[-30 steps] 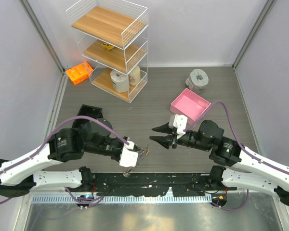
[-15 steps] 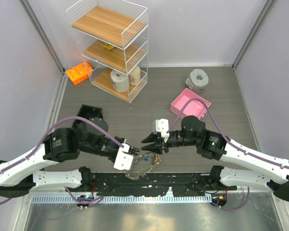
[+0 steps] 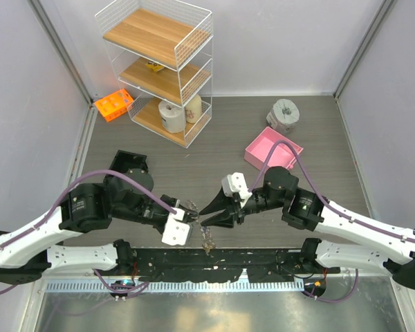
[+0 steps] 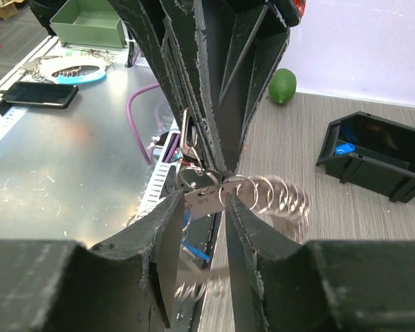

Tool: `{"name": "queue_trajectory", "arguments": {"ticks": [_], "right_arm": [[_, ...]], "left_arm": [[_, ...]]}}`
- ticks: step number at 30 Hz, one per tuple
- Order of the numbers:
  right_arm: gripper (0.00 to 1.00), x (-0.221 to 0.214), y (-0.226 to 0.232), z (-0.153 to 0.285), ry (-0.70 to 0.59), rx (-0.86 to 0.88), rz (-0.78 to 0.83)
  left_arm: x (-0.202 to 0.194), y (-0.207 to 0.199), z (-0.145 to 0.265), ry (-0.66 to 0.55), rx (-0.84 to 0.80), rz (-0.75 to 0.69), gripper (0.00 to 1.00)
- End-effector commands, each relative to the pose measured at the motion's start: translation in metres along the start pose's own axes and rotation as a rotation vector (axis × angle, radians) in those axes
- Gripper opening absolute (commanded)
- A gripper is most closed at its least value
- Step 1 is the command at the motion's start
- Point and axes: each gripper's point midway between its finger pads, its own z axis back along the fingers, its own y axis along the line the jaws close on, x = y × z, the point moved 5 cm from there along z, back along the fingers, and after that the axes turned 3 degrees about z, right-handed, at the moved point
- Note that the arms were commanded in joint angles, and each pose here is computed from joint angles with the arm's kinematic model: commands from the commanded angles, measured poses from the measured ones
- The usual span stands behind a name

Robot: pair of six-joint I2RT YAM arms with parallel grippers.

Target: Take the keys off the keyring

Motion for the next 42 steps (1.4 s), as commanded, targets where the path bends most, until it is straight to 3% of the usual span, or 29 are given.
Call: {"name": "queue_trajectory", "arguments": {"ticks": [1, 14, 21, 25, 28, 38, 42], "right_arm": [[0.36, 0.021, -0.001, -0.006, -0.08, 0.026, 0.023], [0.36, 0.026, -0.001, -0.012, -0.109, 0.068, 0.01], [0.45, 0.03, 0.003, -0.012, -0.129, 0.096, 0.018], [0.34, 0.03, 0.005, -0.013, -0.134, 0.122, 0.021], [0.32, 0.029, 0.009, -0.014, -0.138, 0.157, -0.001], [0.35, 0.025, 0.014, -0.016, -0.159, 0.186, -0.029], [0.41, 0.023, 0.015, -0.02, -0.155, 0.192, -0.038]], "left_arm": [[0.023, 0.01, 0.013, -0.093, 0.048, -0.041, 0.0], [0.028, 0.009, 0.014, -0.125, 0.034, -0.056, 0.0], [0.027, 0.008, 0.013, -0.121, 0.029, -0.054, 0.0], [0.028, 0.01, 0.014, -0.127, 0.037, -0.057, 0.0], [0.03, 0.012, 0.016, -0.133, 0.054, -0.065, 0.0], [0.037, 0.017, 0.022, -0.169, 0.1, -0.088, 0.0], [0.04, 0.019, 0.024, -0.182, 0.116, -0.096, 0.0]]}}
